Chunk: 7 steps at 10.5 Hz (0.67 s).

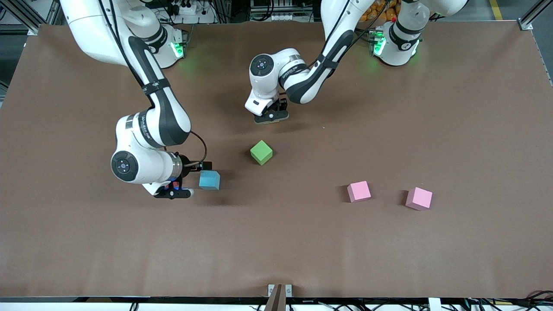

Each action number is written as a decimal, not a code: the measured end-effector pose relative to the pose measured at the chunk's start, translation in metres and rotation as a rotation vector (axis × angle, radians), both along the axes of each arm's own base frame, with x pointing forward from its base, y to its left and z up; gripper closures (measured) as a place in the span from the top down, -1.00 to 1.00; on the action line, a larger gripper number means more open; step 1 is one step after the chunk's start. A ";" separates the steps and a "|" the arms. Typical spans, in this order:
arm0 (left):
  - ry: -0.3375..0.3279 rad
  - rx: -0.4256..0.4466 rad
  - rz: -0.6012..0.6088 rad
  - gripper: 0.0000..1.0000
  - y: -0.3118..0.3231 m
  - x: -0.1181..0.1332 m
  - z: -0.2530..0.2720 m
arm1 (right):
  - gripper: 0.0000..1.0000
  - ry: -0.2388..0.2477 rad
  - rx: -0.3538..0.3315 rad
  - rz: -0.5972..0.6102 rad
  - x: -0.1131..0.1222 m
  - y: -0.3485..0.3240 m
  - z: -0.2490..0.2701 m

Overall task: Arrange blocks into number 1
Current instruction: 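Place yellow against purple with the left gripper while the right gripper reaches green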

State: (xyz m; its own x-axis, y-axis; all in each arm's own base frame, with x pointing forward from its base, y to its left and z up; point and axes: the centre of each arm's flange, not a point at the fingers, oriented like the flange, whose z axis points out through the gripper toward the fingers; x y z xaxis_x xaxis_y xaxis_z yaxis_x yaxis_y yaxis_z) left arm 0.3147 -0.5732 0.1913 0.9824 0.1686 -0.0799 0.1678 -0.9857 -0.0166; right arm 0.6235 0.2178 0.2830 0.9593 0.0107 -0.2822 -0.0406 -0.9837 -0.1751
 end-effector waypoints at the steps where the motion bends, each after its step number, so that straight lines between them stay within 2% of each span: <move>1: 0.004 -0.003 -0.007 0.26 -0.002 -0.005 0.000 | 1.00 0.001 -0.003 0.002 -0.001 0.003 -0.001; 6: 0.022 -0.005 -0.034 0.25 -0.008 -0.024 -0.002 | 1.00 0.001 -0.006 -0.036 -0.001 0.008 -0.003; 7: 0.023 -0.006 -0.039 0.37 -0.010 -0.027 -0.001 | 1.00 0.003 -0.009 -0.049 -0.003 0.013 -0.004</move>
State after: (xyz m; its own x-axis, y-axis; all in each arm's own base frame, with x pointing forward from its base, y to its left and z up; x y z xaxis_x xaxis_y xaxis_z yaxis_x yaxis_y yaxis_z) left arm 0.2877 -0.5834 0.1899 0.9862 0.1292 -0.1036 0.1285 -0.9916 -0.0141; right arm 0.6210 0.2305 0.2786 0.9577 -0.0387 -0.2850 -0.0891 -0.9821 -0.1660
